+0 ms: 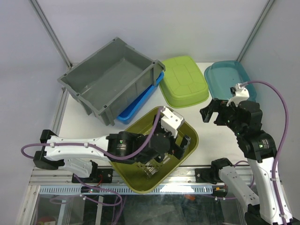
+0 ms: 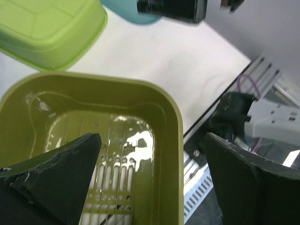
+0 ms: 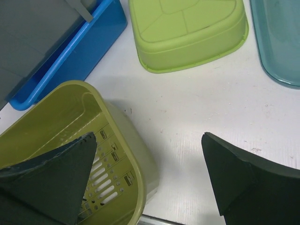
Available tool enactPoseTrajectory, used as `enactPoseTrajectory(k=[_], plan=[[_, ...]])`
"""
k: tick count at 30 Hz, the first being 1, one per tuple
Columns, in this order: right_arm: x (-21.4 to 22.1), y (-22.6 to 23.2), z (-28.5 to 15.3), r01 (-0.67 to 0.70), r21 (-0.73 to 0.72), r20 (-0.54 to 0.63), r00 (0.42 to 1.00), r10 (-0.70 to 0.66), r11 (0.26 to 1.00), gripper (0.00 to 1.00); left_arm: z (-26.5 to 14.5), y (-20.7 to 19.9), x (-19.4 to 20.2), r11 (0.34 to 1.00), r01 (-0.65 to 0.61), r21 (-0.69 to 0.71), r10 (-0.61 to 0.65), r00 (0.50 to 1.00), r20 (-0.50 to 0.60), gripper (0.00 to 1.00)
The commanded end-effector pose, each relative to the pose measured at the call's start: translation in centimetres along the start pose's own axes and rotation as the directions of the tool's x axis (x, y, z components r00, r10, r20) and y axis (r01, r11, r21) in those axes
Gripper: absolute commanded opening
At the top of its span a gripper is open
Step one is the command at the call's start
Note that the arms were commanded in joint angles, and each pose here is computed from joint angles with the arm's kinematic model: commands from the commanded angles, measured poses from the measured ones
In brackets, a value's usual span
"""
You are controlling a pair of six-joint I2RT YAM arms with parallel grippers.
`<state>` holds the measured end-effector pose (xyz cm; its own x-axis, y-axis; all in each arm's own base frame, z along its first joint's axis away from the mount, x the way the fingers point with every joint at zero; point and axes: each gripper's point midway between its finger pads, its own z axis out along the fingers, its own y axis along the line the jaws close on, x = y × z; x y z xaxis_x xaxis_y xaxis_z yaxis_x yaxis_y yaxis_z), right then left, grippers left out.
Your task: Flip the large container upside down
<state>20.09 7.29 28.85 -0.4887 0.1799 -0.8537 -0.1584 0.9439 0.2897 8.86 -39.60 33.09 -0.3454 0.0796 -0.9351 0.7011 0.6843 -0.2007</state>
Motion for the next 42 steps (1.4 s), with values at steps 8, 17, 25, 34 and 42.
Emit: enactPoseTrajectory(k=[8, 17, 25, 34, 42], plan=[[-2.1, -2.9, -1.3, -0.061, 0.161, 0.156, 0.987, 0.036, 0.985, 0.99, 0.7, -0.9, 4.4, 0.999, 0.041, 0.033, -0.036, 0.989, -0.145, 0.99], [-3.1, -3.5, -1.4, -0.088, 0.189, 0.219, 0.975, 0.045, 0.978, 0.99, 1.7, -1.8, 10.6, 0.999, 0.043, 0.016, -0.037, 0.955, -0.295, 0.99], [-2.4, -3.0, -0.5, -0.098, 0.157, 0.202, 0.977, 0.065, 0.983, 0.99, 1.4, -2.5, 17.1, 1.0, -0.01, -0.023, -0.002, 0.892, -0.451, 0.99], [-3.5, -3.4, -1.2, -0.104, 0.186, 0.24, 0.969, 0.057, 0.977, 0.99, 2.4, -3.5, 20.0, 0.994, -0.104, -0.016, 0.08, 0.847, -0.525, 0.6], [-10.9, -4.6, -6.8, -0.113, 0.304, 0.454, 0.89, -0.039, 0.946, 0.99, 3.6, -6.0, 15.1, 0.996, -0.081, 0.03, 0.086, 0.893, -0.441, 0.0]])
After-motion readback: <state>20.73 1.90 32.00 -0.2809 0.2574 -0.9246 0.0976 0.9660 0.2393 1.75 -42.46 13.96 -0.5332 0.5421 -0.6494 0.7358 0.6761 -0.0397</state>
